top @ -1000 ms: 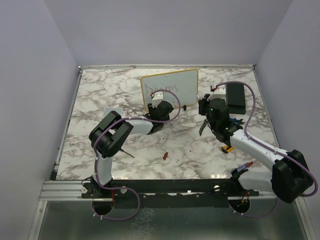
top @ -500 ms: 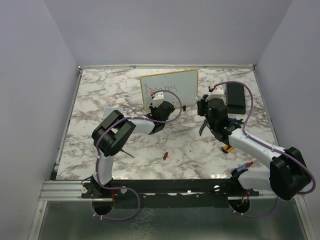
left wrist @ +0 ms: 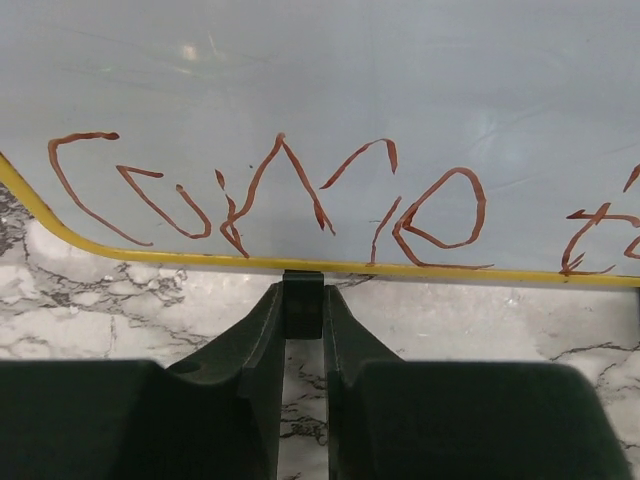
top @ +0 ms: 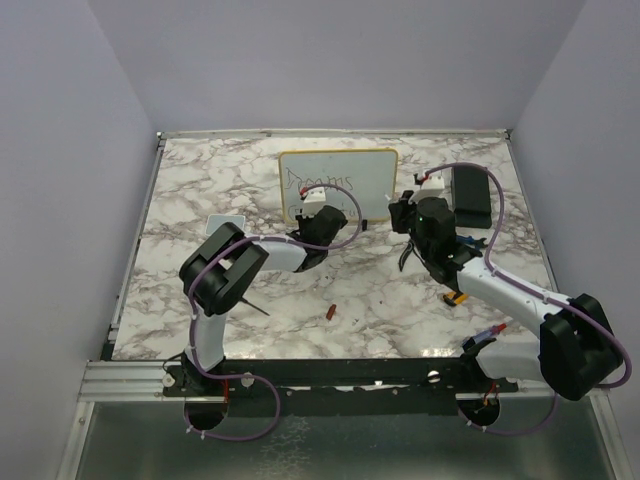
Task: Write a sentence on the whiteboard
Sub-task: Move the whiteboard stand to the center of the board.
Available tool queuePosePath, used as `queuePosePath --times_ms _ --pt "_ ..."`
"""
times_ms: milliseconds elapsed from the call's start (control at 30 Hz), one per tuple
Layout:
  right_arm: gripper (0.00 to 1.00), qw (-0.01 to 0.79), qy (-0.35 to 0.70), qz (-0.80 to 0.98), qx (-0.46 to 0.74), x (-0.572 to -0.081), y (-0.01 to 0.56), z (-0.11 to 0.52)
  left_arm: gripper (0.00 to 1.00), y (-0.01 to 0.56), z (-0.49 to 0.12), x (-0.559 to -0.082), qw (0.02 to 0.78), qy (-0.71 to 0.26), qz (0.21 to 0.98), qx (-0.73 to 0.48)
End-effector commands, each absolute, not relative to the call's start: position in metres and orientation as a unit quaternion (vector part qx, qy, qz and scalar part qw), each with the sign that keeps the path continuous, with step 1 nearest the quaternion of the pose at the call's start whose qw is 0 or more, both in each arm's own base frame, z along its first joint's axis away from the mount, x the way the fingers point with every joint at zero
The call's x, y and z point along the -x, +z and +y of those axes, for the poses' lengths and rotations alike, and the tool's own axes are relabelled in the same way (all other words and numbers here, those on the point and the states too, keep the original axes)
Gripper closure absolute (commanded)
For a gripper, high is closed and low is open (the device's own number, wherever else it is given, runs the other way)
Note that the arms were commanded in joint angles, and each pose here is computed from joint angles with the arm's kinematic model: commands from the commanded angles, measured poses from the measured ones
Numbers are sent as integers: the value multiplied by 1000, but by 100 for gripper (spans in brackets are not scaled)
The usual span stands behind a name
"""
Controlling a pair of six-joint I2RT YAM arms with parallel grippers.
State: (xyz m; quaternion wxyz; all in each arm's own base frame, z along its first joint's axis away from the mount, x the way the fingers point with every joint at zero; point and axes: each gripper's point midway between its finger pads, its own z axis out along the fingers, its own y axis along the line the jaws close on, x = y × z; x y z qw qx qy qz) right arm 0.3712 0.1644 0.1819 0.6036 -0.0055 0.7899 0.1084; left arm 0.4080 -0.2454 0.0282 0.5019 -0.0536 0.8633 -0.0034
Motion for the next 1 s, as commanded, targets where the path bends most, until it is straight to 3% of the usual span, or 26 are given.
queuePosePath --times_ms 0,200,967 --pt "99 598 156 784 50 -362 181 182 94 33 -224 -393 497 25 866 55" --pt "99 573 194 792 81 -350 168 198 100 40 -218 -378 494 16 868 45" --pt "99 531 274 796 95 -305 133 216 100 36 -212 -315 472 -23 881 9"
